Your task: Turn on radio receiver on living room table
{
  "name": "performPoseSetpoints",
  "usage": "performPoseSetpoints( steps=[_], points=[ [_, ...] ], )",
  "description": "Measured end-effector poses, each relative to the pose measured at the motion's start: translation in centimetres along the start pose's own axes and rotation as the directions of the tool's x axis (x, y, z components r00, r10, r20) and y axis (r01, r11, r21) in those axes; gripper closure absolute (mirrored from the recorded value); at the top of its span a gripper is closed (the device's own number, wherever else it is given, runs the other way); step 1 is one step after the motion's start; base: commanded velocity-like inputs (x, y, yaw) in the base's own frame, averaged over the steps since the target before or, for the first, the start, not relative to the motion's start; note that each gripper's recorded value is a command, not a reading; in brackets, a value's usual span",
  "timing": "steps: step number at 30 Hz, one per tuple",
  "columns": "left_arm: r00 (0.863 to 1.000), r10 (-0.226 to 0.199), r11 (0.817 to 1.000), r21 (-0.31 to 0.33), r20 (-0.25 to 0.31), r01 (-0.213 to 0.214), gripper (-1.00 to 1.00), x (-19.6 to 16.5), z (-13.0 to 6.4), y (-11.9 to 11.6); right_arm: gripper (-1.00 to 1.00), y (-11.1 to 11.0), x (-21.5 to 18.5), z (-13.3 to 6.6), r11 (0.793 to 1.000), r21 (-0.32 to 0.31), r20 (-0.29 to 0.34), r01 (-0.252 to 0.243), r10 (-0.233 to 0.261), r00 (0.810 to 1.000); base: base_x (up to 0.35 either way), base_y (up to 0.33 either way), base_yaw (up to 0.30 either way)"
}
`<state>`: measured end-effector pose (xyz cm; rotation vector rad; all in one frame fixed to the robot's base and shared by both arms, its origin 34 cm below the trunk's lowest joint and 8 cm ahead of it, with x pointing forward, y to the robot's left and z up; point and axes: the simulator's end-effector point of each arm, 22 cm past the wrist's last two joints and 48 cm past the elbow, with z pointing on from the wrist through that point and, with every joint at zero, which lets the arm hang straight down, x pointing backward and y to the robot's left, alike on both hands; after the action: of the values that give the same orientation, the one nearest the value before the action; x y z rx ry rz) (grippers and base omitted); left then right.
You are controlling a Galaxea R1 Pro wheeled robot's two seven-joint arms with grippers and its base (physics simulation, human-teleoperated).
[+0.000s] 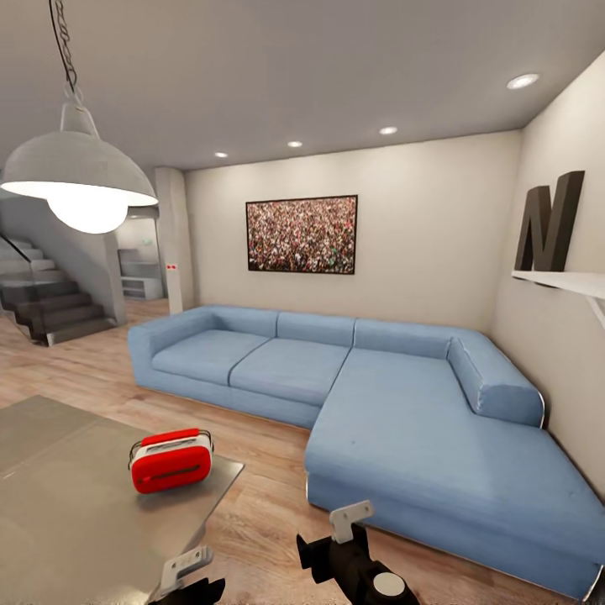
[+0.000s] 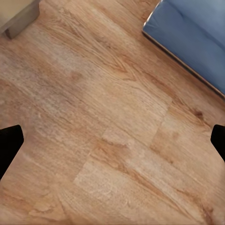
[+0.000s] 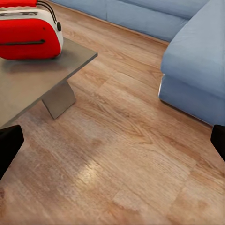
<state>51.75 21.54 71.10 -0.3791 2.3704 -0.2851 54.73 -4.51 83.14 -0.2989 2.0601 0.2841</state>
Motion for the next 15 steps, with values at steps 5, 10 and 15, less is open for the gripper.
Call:
performPoseSetpoints(
  steps=[5,10,15],
  points=[
    [1.000,-0.001,1.000,-0.003,-0.008,0.001,-1.00,0.26,0.16,0.11,-1.00,-0.05,0.16,0.15,1.000,0.000,-0.004,-0.004,0.004,1.000,0.000,0.000,0.000],
    [1.000,-0.002,1.000,-0.006,-0.015,0.002,-1.00,0.52,0.32,0.23,-1.00,-0.02,0.43,0.32,1.000,-0.002,-0.012,-0.008,0.008,1.000,0.000,0.000,0.000],
    [1.000,-0.003,1.000,-0.008,-0.023,0.003,-1.00,0.79,0.48,0.31,-1.00,-0.03,0.74,0.48,1.000,-0.003,-0.021,-0.010,0.010,1.000,0.000,0.000,0.000]
  ],
)
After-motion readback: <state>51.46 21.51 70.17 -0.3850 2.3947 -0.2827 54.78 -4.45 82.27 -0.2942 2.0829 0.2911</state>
